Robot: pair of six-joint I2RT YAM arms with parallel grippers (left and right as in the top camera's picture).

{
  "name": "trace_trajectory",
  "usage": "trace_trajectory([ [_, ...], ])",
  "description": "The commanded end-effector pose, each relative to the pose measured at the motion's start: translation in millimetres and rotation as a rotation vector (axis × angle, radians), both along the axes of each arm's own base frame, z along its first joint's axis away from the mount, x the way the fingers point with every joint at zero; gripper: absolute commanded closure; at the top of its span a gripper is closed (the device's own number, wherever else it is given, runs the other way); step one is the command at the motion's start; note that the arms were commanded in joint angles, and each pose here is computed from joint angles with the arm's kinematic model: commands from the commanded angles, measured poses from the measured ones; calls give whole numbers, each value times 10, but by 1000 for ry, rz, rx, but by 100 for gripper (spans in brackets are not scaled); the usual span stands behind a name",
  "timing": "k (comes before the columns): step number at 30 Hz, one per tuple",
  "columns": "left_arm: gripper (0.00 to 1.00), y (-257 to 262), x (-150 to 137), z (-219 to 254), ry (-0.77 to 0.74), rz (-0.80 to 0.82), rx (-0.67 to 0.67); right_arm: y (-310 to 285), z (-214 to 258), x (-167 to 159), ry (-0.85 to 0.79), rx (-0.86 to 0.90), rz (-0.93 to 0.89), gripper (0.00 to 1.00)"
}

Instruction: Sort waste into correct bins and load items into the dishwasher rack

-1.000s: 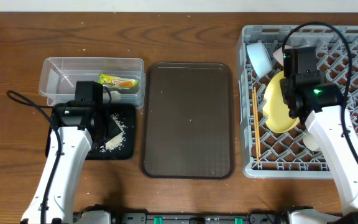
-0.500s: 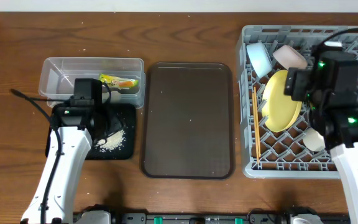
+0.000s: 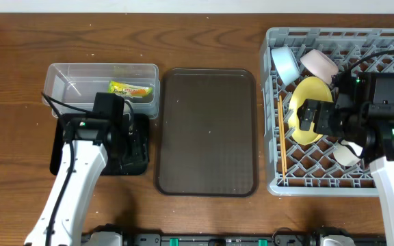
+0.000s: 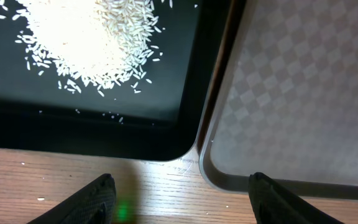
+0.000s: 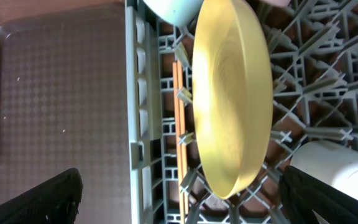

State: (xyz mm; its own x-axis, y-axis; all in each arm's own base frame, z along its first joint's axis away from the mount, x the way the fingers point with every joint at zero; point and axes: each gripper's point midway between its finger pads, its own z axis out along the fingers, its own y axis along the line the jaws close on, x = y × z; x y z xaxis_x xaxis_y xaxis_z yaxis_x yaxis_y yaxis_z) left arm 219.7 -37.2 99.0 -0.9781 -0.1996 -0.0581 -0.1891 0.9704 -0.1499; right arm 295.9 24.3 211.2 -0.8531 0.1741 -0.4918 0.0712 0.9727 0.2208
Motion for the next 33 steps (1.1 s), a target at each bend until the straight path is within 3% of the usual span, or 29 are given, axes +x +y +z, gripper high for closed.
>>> trace_trajectory([
  [1,29,-8,-73,82,-59,-26,-6,28,43,-133,-27,27,-7,1],
  [10,28,169,-111,641,-511,25,59,-13,-35,-458,-243,3,-21,1],
  [11,25,171,-133,695,-558,27,56,-25,-70,-508,-265,-3,-25,1],
  [12,15,171,-152,731,-592,28,53,-24,-109,-567,-279,-3,-25,1],
  [17,13,173,-191,933,-726,34,42,-16,-327,-748,-279,0,-23,1],
  [33,8,174,-206,954,-738,34,41,26,-576,-890,-186,19,-9,1],
])
